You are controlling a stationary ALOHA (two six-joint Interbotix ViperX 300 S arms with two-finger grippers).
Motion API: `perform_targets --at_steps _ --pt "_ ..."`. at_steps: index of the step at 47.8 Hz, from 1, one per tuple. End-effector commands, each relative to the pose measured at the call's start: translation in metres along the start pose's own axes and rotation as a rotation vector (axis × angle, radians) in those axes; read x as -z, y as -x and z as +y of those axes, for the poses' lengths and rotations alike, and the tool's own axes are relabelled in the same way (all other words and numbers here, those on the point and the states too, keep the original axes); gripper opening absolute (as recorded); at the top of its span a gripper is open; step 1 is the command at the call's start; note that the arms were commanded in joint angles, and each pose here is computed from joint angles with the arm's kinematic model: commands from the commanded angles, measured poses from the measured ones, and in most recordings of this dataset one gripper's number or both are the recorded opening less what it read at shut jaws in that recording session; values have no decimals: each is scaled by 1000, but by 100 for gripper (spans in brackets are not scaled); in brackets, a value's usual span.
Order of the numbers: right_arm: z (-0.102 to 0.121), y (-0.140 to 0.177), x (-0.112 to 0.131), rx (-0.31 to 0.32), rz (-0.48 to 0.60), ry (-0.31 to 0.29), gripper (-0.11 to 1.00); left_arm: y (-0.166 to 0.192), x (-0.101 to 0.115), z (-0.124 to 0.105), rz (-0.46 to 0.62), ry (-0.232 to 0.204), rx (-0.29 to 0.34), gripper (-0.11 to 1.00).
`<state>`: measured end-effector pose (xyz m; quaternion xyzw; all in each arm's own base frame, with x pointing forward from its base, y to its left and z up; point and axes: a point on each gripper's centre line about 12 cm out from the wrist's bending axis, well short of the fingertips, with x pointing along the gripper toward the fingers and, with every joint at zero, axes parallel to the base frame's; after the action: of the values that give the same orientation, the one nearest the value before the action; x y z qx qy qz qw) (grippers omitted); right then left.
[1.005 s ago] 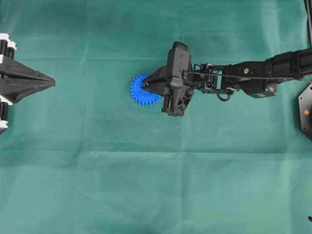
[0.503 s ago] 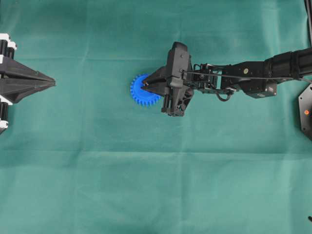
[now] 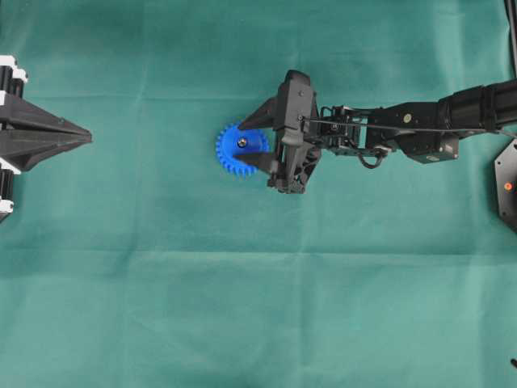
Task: Insert the shaft placed at a random location into the center hole of the medium gear at another random location.
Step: 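Lower the shaft into the blue gear's center hole, then open the right gripper to release the shaft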
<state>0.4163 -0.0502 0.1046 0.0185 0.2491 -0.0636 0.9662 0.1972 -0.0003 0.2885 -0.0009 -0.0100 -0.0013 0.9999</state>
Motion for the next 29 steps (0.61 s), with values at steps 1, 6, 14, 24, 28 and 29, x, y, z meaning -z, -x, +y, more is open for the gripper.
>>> perform_targets --at_steps 1,6,14,24,28,29 --pt "-1 1 -12 3 -34 -5 85 -2 -10 0 -26 -3 0 0" --pt "-1 3 -16 3 -43 -5 81 -2 -10 0 -28 -3 -1 0" --pt "0 18 -36 1 -66 1 78 -1 -10 0 -28 -3 -1 0" --pt "0 40 -60 -3 -87 5 77 -1 -11 0 -31 -3 0 0" --pt "0 48 -66 -3 -84 5 77 -1 -11 0 -34 -2 -1 0" --pt "0 50 -67 -4 -86 5 77 -1 -11 0 -34 -3 0 0"
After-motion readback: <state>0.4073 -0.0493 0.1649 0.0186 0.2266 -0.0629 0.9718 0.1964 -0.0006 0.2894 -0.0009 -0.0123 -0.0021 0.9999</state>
